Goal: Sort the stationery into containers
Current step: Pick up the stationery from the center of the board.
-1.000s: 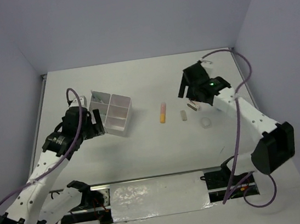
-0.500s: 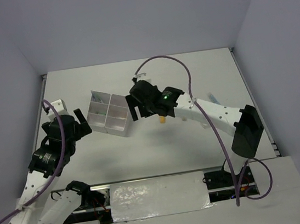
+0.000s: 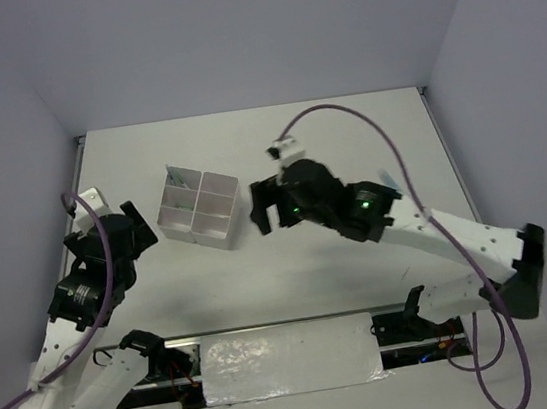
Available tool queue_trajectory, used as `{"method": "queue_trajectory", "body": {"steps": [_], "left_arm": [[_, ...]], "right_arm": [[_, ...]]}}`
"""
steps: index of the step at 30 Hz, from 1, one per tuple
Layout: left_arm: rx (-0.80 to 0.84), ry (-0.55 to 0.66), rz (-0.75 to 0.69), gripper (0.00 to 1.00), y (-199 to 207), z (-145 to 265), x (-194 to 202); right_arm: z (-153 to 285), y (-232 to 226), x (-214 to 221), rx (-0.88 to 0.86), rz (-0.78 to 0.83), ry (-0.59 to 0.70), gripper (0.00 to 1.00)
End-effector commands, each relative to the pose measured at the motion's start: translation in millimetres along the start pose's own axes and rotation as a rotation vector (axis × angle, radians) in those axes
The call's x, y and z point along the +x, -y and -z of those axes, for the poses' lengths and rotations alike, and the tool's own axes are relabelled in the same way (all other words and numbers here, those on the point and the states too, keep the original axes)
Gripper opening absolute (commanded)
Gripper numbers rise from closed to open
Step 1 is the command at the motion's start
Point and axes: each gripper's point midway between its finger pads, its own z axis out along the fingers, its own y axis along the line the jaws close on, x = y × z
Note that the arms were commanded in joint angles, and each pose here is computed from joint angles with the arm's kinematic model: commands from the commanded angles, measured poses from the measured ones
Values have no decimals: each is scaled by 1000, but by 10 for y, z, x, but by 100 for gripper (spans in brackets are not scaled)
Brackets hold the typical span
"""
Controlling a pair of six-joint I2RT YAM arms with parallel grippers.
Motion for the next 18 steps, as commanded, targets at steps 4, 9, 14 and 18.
{"method": "queue_trajectory", "body": {"steps": [4, 9, 14, 18], "left_arm": [[-43, 27, 23, 99, -30, 19, -172], [23, 12, -44, 99, 123, -19, -190], [30, -16, -64, 99, 116, -40, -64], [102, 8, -43, 100, 208, -2, -98]], "right_arm": [[36, 1241, 248, 202, -118, -23, 93], [-270, 1952, 689, 435, -144, -226, 81], [-412, 2396, 979, 573, -210, -281, 68], [-505, 2580, 1118, 587, -219, -328, 65]]}}
